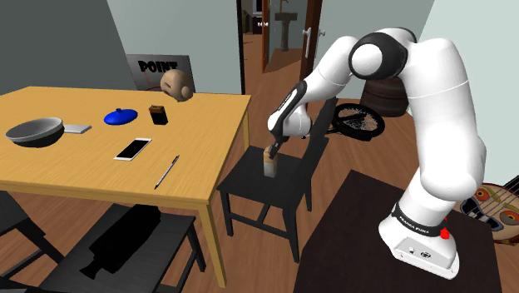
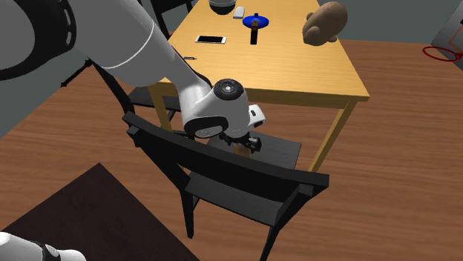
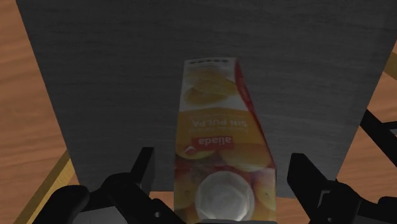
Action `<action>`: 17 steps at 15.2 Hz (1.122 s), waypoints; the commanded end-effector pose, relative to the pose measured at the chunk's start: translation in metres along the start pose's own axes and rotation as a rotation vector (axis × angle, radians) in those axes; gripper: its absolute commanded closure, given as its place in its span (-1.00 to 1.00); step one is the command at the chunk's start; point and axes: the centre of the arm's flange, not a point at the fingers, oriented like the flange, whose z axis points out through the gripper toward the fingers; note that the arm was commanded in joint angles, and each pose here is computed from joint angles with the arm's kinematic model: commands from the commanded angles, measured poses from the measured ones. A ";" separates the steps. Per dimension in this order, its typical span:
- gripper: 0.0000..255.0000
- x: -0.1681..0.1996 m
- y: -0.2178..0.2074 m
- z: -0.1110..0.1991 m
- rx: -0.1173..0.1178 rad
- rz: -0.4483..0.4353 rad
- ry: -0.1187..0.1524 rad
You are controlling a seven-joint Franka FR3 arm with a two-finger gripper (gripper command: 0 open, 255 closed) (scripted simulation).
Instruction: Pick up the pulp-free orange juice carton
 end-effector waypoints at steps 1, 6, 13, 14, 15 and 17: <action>1.00 0.000 0.000 0.002 0.000 0.000 0.000; 1.00 0.000 0.000 0.002 0.000 0.000 0.000; 1.00 0.004 0.000 -0.013 0.000 0.000 0.001; 1.00 0.005 0.000 -0.018 0.000 0.000 0.001; 1.00 0.007 0.000 -0.023 0.000 0.000 0.001; 1.00 0.010 0.000 -0.033 0.000 0.000 0.001</action>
